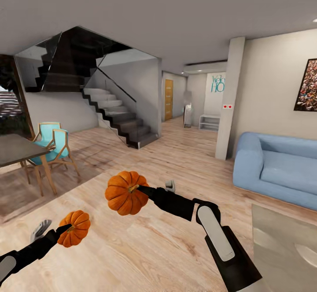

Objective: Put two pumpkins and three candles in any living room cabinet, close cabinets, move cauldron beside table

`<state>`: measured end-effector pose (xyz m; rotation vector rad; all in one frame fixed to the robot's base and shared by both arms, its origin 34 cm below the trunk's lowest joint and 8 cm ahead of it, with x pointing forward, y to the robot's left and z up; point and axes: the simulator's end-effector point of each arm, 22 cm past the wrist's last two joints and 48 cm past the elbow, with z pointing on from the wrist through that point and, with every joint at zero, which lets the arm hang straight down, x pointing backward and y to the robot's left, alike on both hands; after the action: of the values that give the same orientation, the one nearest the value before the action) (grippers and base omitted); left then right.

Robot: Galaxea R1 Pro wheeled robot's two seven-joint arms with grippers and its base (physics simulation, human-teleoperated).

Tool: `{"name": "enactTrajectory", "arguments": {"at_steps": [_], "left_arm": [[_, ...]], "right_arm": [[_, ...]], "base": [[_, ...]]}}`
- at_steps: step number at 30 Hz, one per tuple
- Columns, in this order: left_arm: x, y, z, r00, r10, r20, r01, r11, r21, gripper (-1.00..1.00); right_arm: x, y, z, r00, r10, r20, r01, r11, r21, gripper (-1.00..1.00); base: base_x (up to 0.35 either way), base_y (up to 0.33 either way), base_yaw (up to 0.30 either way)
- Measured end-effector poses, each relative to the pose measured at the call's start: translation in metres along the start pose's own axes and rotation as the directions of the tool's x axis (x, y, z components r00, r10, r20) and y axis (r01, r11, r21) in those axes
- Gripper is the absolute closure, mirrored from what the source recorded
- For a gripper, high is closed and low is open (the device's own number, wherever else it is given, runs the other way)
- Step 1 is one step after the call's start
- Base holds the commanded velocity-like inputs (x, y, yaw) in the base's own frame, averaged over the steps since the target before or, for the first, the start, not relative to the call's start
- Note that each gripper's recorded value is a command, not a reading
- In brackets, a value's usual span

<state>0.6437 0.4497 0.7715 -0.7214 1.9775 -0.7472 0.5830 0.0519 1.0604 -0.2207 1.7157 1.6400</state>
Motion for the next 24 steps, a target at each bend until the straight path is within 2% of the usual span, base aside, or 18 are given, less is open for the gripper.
{"name": "enactTrajectory", "arguments": {"at_steps": [9,18,24], "left_arm": [[-0.0002,-0.0002,-0.0002,1.000,0.000,0.001,0.000,1.000,0.000,1.00],[-0.0005,-0.0011,-0.0003,1.000,0.001,0.001,-0.001,1.000,0.002,1.00],[-0.0058,-0.0087,-0.0043,1.000,0.000,0.001,0.000,1.000,0.003,1.00]], "right_arm": [[0.0002,0.0001,0.0000,1.000,0.000,0.000,0.000,1.000,0.000,1.00],[0.0004,0.0003,0.0000,1.000,0.000,-0.001,0.000,1.000,0.000,1.00],[-0.0059,0.0084,0.0011,1.000,0.001,-0.001,-0.001,1.000,-0.001,1.00]], "base": [[-0.167,-0.046,0.270],[-0.011,-0.001,0.270],[0.000,0.000,0.270]]}}
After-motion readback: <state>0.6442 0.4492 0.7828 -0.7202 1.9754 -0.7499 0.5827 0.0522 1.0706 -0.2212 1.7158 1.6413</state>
